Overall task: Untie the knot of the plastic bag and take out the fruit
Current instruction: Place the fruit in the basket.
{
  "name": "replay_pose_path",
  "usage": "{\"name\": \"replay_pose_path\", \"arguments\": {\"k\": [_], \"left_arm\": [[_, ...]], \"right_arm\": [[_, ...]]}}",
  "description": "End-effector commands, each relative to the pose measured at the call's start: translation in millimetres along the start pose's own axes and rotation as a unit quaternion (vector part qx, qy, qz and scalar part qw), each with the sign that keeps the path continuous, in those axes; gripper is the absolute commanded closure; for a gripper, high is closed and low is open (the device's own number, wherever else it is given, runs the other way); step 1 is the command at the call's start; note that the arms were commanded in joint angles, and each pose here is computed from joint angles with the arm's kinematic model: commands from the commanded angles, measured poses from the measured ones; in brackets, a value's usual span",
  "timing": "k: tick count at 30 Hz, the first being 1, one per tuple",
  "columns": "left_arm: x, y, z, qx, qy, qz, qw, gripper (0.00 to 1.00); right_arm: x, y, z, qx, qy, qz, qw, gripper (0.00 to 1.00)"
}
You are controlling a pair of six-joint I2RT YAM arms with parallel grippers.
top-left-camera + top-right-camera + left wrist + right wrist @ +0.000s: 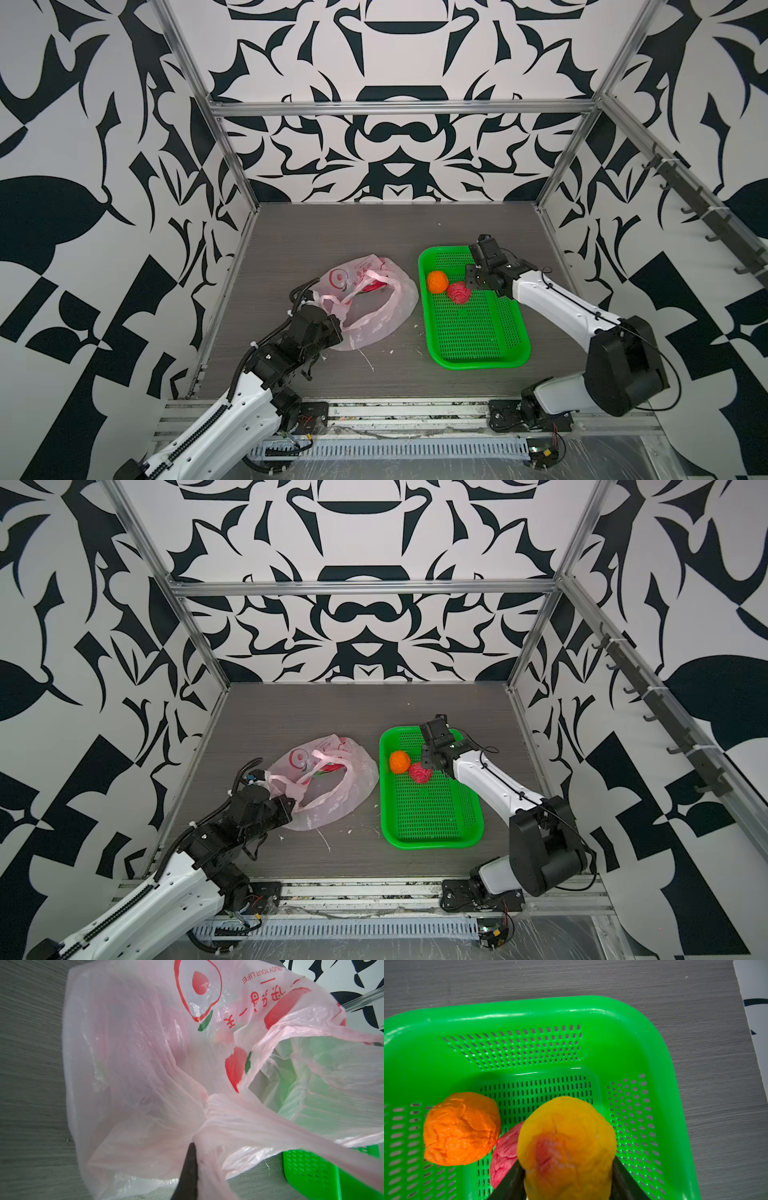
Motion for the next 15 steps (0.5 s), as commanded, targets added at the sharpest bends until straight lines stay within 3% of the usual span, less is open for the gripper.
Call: {"name": "replay_pose_path", "arguments": {"k": [1, 15], "left_arm": [[2.7, -2.1, -0.6, -0.003, -0.001, -0.008, 1.0, 1.0], [4.1, -1.7, 0.8, -0.001, 0.001, -0.011, 1.0, 1.0]], "right_arm": [[-3.7, 1.7, -7.6, -0.016, 0.001, 0.01, 1.0, 0.65], [-13.7, 22.0, -0.6, -0.001, 0.007, 0.032, 0.999, 0.65]]}}
Point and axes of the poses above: each gripper's point midway between its finger pads, its own y axis out along the fingers, its own x axis along the line the jaws close on, z = x × y, the point moved 1 cm from there along -y, back along the fingers, and after that the axes turned 9 degrees about y, right-handed, at the moved point
